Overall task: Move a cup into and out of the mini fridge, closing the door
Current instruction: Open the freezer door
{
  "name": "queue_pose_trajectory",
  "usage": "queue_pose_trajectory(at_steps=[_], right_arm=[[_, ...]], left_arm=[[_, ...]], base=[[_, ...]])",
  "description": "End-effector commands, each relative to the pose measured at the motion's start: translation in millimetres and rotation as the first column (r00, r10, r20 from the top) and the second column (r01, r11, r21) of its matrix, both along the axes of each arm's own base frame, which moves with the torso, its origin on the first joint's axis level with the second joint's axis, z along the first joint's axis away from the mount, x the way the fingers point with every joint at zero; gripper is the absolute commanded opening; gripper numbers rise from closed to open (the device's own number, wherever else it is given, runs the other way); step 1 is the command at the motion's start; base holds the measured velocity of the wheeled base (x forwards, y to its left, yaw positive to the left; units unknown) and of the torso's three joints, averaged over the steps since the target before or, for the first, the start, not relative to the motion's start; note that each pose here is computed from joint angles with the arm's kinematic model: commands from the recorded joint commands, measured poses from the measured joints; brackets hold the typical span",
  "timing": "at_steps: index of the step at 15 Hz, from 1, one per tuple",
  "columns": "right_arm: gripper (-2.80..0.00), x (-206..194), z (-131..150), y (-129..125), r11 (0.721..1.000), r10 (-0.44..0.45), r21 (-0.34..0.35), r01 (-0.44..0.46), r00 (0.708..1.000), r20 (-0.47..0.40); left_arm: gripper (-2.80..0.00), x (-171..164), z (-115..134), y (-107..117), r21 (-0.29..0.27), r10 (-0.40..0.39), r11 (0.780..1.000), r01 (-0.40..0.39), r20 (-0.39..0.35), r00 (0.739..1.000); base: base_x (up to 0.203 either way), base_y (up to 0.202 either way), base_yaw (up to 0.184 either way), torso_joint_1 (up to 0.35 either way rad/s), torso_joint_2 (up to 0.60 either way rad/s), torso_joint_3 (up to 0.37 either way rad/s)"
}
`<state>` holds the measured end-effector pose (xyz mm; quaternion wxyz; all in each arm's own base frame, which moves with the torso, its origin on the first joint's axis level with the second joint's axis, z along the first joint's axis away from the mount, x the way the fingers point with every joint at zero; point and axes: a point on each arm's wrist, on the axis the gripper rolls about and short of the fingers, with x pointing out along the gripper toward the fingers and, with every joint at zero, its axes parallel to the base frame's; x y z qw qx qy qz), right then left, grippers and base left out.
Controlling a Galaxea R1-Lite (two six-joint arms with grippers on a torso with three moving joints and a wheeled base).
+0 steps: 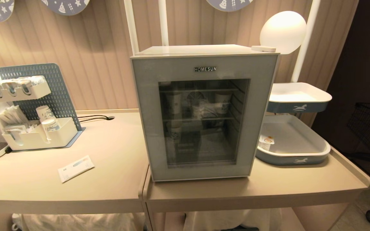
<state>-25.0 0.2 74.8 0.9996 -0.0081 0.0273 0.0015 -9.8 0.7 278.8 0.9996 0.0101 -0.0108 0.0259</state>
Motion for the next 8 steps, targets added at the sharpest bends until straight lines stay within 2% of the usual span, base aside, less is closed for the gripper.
queue_pose_trajectory(at_steps=[1,3,4,7,8], right_arm=[[-2.80,0,0,0,1.000,0.002,0.000,-0.002,1.000,-0.002],[-2.80,0,0,0,1.000,0.001,0.000,-0.001,1.000,-0.002],[-2.80,0,0,0,1.000,0.002,0.000,-0.002,1.000,-0.002],[-2.80,0,0,0,1.000,0.002,0.000,-0.002,1.000,-0.002],[-2.80,0,0,0,1.000,0.002,0.000,-0.002,1.000,-0.002]], left_arm=[[-2.80,76,8,0,-0.025,-0.073,0.997,0.070,-0.193,0.978],[-2.80,129,10,-3,-0.080,-0.222,0.975,0.208,-0.258,0.940],[-2.80,154,8,-4,-0.111,-0.300,0.954,0.280,-0.275,0.913],[-2.80,228,-9,-6,-0.218,-0.516,0.856,0.468,-0.315,0.797],[0.00,248,-18,-6,-0.247,-0.566,0.824,0.509,-0.324,0.758]], base=[[0.000,0.000,0.000,0.000,0.00,0.000],[0.000,0.000,0.000,0.000,0.00,0.000],[0.000,0.000,0.000,0.000,0.00,0.000],[0.000,0.000,0.000,0.000,0.00,0.000],[0.000,0.000,0.000,0.000,0.00,0.000]])
